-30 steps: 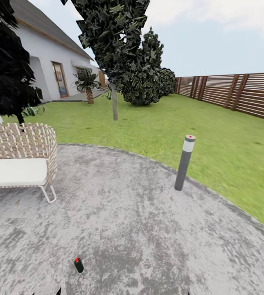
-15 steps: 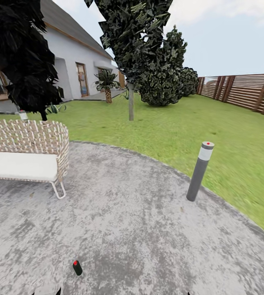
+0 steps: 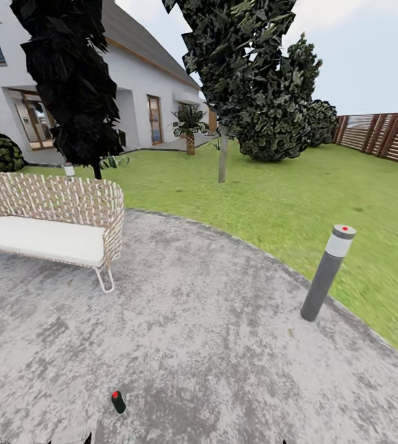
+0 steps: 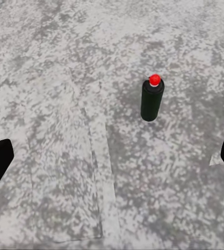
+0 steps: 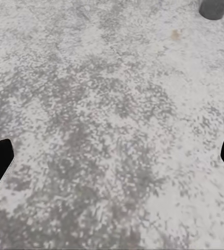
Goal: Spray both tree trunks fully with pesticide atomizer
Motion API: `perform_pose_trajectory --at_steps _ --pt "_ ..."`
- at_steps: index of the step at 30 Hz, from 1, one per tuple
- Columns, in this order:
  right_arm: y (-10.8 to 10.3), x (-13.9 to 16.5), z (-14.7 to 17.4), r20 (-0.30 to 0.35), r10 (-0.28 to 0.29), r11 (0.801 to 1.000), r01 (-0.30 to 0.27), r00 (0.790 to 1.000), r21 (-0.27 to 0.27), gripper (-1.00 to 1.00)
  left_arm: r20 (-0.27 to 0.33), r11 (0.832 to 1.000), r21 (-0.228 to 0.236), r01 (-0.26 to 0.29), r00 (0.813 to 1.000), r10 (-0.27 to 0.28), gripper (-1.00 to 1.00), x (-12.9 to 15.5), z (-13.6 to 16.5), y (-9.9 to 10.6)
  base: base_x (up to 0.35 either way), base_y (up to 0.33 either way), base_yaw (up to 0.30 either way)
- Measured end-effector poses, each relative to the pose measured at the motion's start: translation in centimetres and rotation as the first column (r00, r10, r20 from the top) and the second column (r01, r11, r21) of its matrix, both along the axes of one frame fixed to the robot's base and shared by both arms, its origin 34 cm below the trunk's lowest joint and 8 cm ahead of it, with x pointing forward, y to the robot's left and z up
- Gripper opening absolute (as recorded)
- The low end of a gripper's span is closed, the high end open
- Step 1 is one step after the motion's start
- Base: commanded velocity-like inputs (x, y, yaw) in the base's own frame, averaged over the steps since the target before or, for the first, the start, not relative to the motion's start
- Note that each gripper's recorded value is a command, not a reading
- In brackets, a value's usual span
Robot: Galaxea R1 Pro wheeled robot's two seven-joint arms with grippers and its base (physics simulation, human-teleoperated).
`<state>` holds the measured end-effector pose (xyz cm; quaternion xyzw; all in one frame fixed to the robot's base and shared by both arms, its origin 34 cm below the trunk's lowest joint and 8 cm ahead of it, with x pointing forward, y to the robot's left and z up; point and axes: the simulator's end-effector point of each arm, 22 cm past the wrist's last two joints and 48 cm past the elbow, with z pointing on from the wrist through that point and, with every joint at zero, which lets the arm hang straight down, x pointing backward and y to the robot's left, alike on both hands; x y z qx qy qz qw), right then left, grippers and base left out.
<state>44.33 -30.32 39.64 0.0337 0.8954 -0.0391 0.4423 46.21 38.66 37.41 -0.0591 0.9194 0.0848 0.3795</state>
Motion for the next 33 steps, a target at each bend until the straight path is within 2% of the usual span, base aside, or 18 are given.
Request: perform_pose_trajectory --at_steps 11,28,33 --pt "0.0 0.0 0.0 0.0 0.0 1.0 0.0 1.0 0.0 1.0 0.0 1.0 0.0 0.0 1.0 0.0 1.0 0.0 0.0 0.0 0.168 -0.101 0.279" --pt "0.0 0.0 0.0 0.0 0.0 1.0 0.0 1.0 0.0 1.0 0.0 1.0 0.0 0.0 1.0 0.0 1.0 0.0 0.0 0.0 0.057 -0.027 0.279" --pt "0.0 0.02 0.03 0.001 0.0 1.0 0.0 1.0 0.001 1.0 0.0 1.0 0.0 0.0 1.0 0.0 1.0 0.01 0.01 -0.01 0.223 -0.157 0.113"
